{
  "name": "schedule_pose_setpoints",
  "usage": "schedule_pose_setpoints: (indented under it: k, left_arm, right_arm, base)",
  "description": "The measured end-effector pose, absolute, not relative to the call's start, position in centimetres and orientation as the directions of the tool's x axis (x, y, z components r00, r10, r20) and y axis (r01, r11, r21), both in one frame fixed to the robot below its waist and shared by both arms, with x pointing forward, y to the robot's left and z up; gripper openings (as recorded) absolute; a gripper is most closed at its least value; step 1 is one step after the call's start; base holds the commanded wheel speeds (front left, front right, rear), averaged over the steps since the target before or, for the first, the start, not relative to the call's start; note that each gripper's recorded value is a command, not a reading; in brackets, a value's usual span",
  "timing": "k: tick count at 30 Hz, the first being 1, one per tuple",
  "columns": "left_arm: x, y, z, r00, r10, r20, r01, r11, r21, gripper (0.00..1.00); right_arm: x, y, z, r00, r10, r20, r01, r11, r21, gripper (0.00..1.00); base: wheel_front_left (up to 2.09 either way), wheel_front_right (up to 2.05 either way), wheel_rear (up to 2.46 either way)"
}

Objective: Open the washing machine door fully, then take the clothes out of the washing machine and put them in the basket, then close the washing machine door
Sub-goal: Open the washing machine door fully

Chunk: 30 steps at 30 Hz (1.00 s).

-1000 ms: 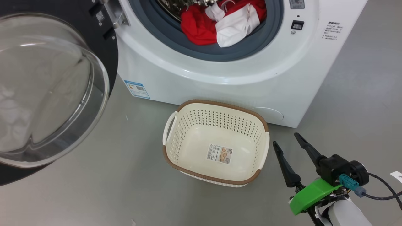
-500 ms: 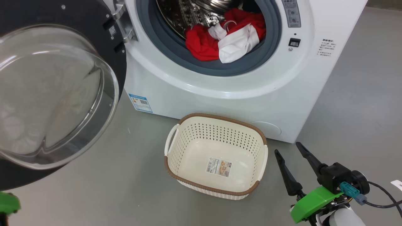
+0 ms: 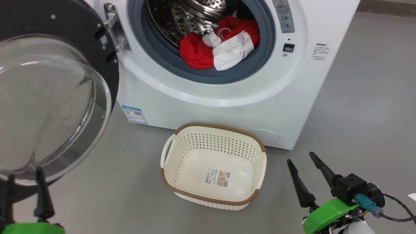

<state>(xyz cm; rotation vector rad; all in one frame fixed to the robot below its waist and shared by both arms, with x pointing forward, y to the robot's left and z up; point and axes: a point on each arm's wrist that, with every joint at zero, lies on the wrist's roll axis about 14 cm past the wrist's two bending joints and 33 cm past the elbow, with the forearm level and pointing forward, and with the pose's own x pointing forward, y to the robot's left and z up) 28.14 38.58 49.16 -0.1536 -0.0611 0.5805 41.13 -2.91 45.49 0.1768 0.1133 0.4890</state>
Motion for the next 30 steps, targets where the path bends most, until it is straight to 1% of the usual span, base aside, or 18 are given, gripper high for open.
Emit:
schedule_pose_setpoints:
  k: [10,17,25,30]
  left_arm:
    - [31.5,33.3,49.3,0.921,0.387,0.028,-0.375,0.907,-0.191,1.0]
    - [33.5,29.2,49.0,0.967,0.254,0.023,-0.245,0.951,-0.187,1.0]
    - [35.2,25.4,49.0,0.992,0.126,0.026,-0.119,0.973,-0.195,1.0]
    - [35.6,23.8,48.9,0.997,0.078,0.028,-0.071,0.978,-0.197,1.0]
  right_arm:
    - [41.0,-6.2,45.9,0.923,0.381,-0.056,-0.363,0.909,0.205,1.0]
    - [40.3,-9.7,45.8,0.957,0.285,-0.061,-0.267,0.941,0.206,1.0]
    - [39.4,-12.8,46.0,0.979,0.195,-0.056,-0.18,0.963,0.203,1.0]
    - [38.6,-14.7,45.9,0.988,0.141,-0.062,-0.126,0.972,0.201,1.0]
  base:
    - [0.0,0.0,0.0]
    - [0.0,0.0,0.0]
    - [0.0,0.0,0.0]
    - [0.0,0.0,0.0]
